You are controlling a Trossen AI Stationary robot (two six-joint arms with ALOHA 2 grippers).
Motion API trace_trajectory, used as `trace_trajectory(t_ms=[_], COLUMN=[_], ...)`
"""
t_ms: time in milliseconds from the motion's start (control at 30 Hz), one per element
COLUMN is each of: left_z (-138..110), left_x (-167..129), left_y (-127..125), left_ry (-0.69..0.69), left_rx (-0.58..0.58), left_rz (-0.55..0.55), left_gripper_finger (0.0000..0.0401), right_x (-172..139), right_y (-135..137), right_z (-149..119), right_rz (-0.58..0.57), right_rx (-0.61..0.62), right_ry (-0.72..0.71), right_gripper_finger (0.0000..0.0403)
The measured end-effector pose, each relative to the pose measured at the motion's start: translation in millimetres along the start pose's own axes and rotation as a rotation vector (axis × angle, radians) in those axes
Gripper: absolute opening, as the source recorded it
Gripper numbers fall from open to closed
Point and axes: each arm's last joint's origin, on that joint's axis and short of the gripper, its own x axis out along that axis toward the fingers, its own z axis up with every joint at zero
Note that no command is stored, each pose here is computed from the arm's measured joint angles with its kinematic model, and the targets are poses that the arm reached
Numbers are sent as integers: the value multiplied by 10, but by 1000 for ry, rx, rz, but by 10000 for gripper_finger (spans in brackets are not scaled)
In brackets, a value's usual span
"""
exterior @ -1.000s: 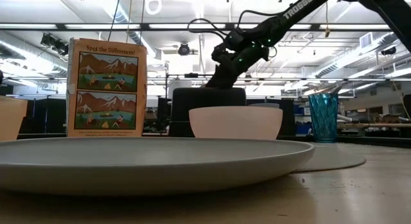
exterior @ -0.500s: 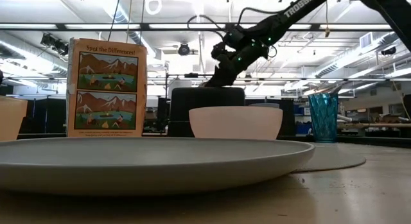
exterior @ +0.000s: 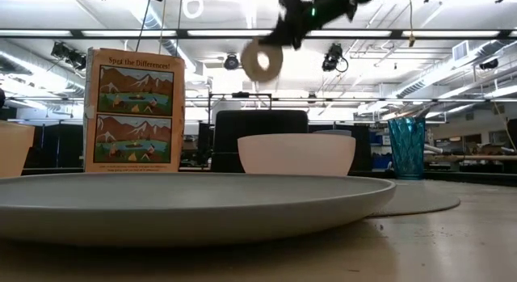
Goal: Arrange a breakfast setting
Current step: Put the toasted bagel from the toaster on the blue plate
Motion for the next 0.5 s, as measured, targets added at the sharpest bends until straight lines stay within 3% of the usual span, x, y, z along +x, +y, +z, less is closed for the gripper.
trace_trajectory(t_ms=[233,500], left_z=[2,-8], left_x=[-14,-97], left_y=[23,-28], left_ry=[-5,-9], left_rx=[29,67], left_rz=[-4,-227], left_gripper_finger=[153,153], right_x=[-179,-116], right_y=[888,2170], right_z=[399,426], right_rz=[144,228], right_rx=[117,355], right_ry=[-86,4], right_gripper_finger=[43,42])
